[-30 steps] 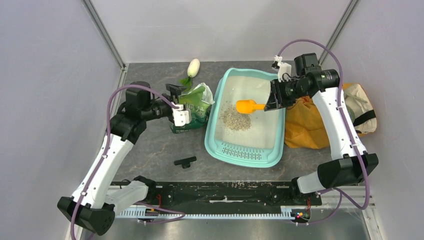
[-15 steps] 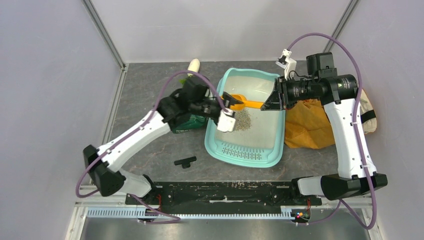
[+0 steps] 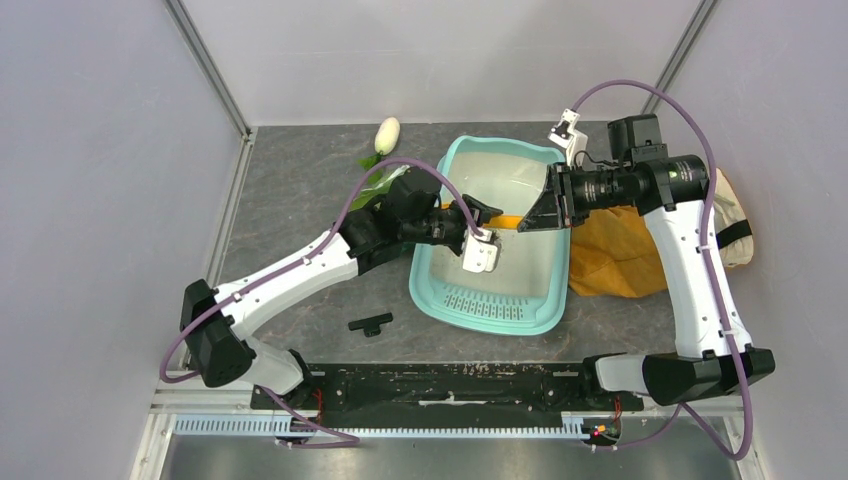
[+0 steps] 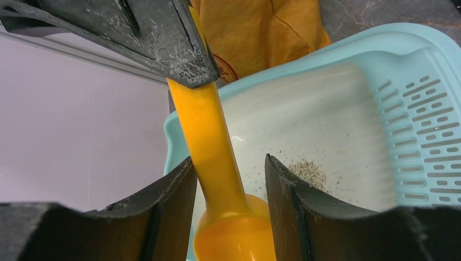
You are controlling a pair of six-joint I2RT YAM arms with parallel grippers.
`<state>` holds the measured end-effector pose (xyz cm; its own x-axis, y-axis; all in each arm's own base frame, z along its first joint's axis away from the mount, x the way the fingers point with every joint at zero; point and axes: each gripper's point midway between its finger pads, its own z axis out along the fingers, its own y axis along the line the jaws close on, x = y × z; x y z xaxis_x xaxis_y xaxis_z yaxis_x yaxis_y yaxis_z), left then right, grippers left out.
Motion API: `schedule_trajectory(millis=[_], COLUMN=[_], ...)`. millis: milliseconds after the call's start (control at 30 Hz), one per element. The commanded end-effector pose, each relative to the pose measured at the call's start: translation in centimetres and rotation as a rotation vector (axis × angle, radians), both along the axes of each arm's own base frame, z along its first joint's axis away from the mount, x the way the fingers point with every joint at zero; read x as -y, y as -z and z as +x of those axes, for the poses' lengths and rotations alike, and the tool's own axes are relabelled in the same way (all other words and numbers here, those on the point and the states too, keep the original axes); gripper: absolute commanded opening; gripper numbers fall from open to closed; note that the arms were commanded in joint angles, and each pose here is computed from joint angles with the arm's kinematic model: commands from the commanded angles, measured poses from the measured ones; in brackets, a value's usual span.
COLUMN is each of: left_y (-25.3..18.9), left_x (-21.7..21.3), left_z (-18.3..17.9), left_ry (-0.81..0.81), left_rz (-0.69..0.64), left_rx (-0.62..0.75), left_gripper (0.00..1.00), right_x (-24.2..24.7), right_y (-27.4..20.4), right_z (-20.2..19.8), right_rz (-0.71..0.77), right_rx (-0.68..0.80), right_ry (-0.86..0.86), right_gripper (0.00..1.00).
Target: Fill the litter box with clean litter
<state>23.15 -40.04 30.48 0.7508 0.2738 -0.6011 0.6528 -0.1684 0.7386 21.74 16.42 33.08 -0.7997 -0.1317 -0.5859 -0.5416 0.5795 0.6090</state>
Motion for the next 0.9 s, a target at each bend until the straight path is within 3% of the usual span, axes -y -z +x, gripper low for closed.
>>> schedule_trajectory(millis=[0,67,200,333,433,567,767,867], left_y=[-1.0,-0.7,-1.0,-1.3,-1.4,-1.3,-1.2,-1.0], left_x=[0.0,0.1,0.4,0.8,1.0,0.8,0.6,0.4], left_z=[1.0,1.4,0.9,0.5,0.5,0.7,1.7,2.0], left_ry=[-0.066,-0.081,-0.07,-0.065,-0.08,-0.106,-0.188,-0.213], left_rz=[-0.032,-0.028,-0.051,-0.058,-0.061,-0.061,-0.084,-0.084], left_rx=[0.012,0.008,-0.012,-0.015,-0.035,-0.048,-0.094,-0.1], left_gripper=[0.53,0.45,0.2,0.04,0.02,0.02,0.02,0.02], right_x=[-1.3,-1.4,-1.4,-1.6,-2.0,-2.3,-2.5,-2.4], right_y=[-2.9,-3.2,-2.4,-1.7,-2.2,-2.5,-2.4,-2.6], right_z=[-1.2,-1.4,-0.9,0.7,1.6,2.7,2.1,1.2], right_rz=[0.122,0.139,0.135,0.158,0.211,0.257,0.279,0.274], right_rx=[0.051,0.051,0.026,-0.013,-0.02,-0.011,-0.03,-0.013], right_ry=[-0.043,-0.053,-0.01,0.081,0.119,0.164,0.146,0.122], right_gripper=[0.0,0.0,0.0,0.29,0.45,0.54,0.57,0.73])
